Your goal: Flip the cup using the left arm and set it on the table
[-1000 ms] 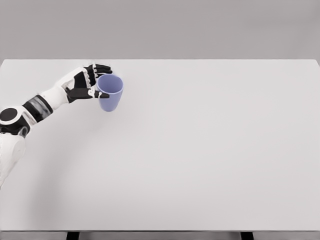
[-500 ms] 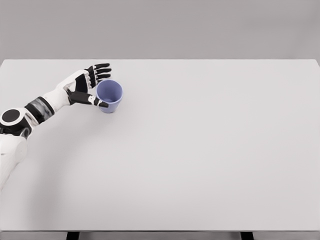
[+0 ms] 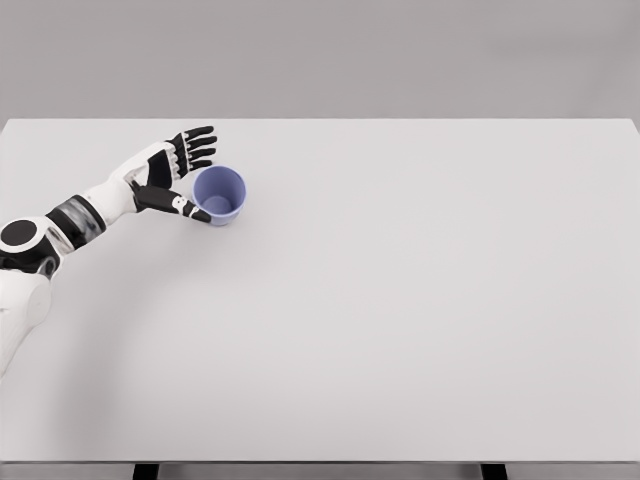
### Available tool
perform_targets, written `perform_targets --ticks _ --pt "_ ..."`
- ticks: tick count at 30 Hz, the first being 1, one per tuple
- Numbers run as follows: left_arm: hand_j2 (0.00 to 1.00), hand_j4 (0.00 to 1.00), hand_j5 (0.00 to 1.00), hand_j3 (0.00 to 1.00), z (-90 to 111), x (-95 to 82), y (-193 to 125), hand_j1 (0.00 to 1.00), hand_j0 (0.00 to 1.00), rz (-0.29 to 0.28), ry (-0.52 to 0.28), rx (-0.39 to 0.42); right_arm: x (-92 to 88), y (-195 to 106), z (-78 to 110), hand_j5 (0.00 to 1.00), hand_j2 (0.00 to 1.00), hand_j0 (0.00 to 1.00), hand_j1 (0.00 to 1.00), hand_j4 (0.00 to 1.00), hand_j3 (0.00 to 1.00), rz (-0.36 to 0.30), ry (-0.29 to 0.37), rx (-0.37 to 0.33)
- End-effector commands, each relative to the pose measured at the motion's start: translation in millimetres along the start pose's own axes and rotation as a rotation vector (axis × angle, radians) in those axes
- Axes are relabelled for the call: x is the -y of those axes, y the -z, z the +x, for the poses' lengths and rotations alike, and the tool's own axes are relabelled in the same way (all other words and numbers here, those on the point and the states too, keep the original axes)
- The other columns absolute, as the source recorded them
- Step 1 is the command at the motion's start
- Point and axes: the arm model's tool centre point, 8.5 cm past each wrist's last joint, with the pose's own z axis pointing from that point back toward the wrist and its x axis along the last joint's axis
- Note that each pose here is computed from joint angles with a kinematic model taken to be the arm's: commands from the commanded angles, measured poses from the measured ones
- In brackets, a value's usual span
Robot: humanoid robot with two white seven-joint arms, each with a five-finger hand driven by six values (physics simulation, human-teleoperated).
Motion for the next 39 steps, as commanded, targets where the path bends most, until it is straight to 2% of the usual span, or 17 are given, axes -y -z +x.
perform_targets --ticks 1,19,23,29,31,35,39 --pt "1.0 1.0 1.0 1.0 0.9 -0.6 0.0 1.0 1.0 0.001 0.0 0.001 0.0 0.0 0.0 1.0 1.0 1.0 1.0 1.0 1.0 0.0 -0.001 0.0" --pt "1.0 1.0 1.0 1.0 -5.2 -6.1 -10.6 1.0 1.0 0.013 0.004 -0.019 0.0 0.0 0.0 1.0 1.0 1.0 1.0 1.0 1.0 0.0 0.0 0.0" --pt "1.0 1.0 1.0 1.0 0.0 -21.6 -23.5 1.0 1.0 0.04 0.029 -0.034 0.0 0.0 0.0 1.0 1.0 1.0 1.0 1.0 1.0 0.0 -0.001 0.0" --pt "1.0 1.0 1.0 1.0 6.3 -25.7 -23.6 1.0 1.0 0.047 0.03 -0.021 0.0 0.0 0.0 1.0 1.0 1.0 1.0 1.0 1.0 0.0 -0.001 0.0" --pt "1.0 1.0 1.0 1.0 18.2 -43.5 -39.9 1.0 1.0 0.077 0.062 -0.012 0.0 0.0 0.0 1.0 1.0 1.0 1.0 1.0 1.0 0.0 -0.001 0.0" --pt "1.0 1.0 1.0 1.0 32.9 -56.4 -53.1 1.0 1.0 0.1 0.11 0.021 0.0 0.0 0.0 1.0 1.0 1.0 1.0 1.0 1.0 0.0 -0.001 0.0" --pt "1.0 1.0 1.0 1.0 34.4 -56.5 -54.2 1.0 1.0 0.101 0.116 0.03 0.0 0.0 0.0 1.0 1.0 1.0 1.0 1.0 1.0 0.0 0.0 0.0"
